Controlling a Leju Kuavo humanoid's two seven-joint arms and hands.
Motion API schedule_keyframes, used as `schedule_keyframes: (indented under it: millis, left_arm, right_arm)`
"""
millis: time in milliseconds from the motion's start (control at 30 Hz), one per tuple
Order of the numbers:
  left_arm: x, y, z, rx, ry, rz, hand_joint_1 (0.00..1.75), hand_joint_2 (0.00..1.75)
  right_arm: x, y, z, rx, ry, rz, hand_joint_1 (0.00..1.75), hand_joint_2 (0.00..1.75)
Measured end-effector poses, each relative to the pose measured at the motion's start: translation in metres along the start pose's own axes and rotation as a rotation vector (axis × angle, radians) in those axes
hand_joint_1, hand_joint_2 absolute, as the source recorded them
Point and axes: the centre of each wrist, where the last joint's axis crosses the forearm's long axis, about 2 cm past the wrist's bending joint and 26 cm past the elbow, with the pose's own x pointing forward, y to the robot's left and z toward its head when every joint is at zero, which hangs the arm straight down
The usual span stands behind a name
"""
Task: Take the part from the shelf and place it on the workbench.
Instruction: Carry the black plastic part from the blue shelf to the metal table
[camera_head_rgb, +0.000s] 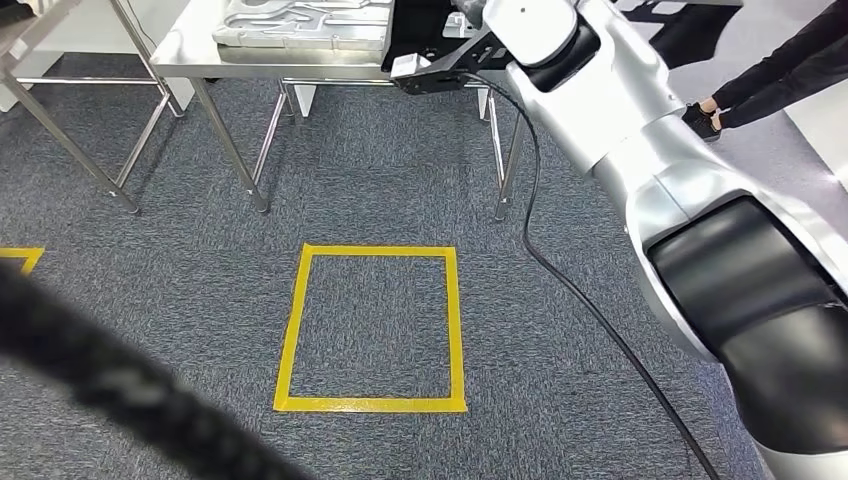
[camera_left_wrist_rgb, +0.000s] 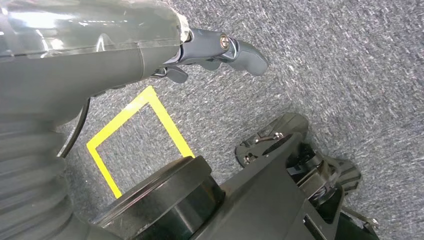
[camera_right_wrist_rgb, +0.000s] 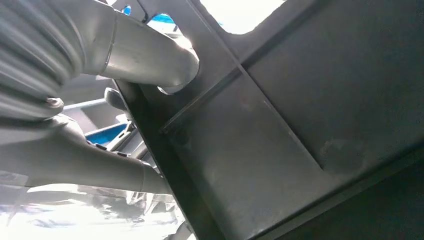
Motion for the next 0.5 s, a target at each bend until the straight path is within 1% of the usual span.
schedule_keyframes:
  millis: [267,500]
  left_arm:
    - [0.0,0.0,0.0,0.001,0.002,0.007,0.0,1.75]
    - [0.0,0.0,0.0,-0.017,0.006,0.015,0.0,1.75]
  right_arm:
    - [-0.003,-0.016,-0.008,0.013,-0.03,0.102,1.75,1.75]
    - [-0.017,-0.035,-0.015,0.029,-0.049,0.218,1.75,1.75]
